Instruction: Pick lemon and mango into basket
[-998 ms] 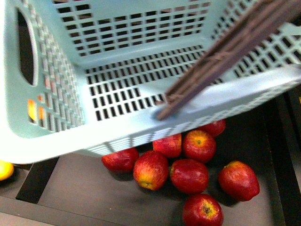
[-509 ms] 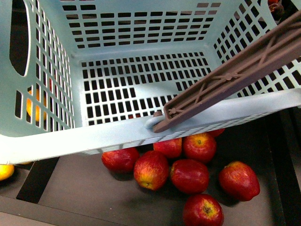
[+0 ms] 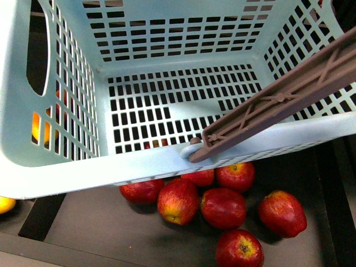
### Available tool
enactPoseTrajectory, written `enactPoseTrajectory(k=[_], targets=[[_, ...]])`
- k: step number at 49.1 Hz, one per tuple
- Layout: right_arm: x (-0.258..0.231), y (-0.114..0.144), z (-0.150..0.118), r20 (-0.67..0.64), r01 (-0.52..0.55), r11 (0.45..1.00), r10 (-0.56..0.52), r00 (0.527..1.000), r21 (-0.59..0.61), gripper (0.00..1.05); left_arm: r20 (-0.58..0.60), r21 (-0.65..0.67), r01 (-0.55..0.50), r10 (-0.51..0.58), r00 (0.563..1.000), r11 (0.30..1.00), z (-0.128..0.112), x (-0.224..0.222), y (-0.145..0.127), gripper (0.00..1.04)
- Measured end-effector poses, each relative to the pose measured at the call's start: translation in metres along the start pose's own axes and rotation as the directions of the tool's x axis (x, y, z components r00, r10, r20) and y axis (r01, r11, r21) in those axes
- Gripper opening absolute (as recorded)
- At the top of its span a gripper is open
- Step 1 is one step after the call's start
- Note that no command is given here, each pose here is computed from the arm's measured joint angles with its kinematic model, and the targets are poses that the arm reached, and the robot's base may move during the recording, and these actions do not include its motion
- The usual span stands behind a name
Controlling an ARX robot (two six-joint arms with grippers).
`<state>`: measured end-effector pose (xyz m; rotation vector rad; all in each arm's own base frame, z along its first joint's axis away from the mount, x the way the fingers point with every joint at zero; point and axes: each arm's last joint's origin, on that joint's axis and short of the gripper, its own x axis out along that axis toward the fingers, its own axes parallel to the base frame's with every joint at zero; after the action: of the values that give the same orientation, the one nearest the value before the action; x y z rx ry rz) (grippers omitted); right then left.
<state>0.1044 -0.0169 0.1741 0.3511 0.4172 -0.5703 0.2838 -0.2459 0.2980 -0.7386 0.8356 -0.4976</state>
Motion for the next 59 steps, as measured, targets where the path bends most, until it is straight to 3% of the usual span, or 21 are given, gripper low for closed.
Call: enactPoseTrajectory(k=[10,19,30,36,43,59], targets=[[0.014,-0.015,0.031,0.092,0.019,0.990,-0.032,0.995,0.139,0.96,0.005,0.002,-0.004,0.004,1.000,1.000,0.000,0.000,0.000,0.05],[0.070,-0.039,0.040,0.063,0.134,0.989,-0.138,0.988,0.061,0.96,0.002,0.001,-0.002,0.002,1.000,1.000,0.000,0.000,0.000,0.05],[0.175,-0.075,0.021,-0.058,0.235,0.957,-0.248,0.967,-0.167,0.96,0.005,0.001,-0.004,0.004,1.000,1.000,0.000,0.000,0.000,0.05],[0.223,-0.096,-0.011,-0.242,0.181,0.958,-0.234,0.941,-0.224,0.96,0.003,0.001,-0.003,0.003,1.000,1.000,0.000,0.000,0.000,0.05],[0.261,-0.112,-0.031,-0.365,0.110,0.966,-0.192,0.911,-0.233,0.96,0.001,0.001,-0.001,0.001,1.000,1.000,0.000,0.000,0.000,0.05],[0.313,-0.124,-0.048,-0.427,0.107,0.970,-0.193,0.883,-0.218,0.96,0.002,0.001,-0.002,0.002,1.000,1.000,0.000,0.000,0.000,0.05]])
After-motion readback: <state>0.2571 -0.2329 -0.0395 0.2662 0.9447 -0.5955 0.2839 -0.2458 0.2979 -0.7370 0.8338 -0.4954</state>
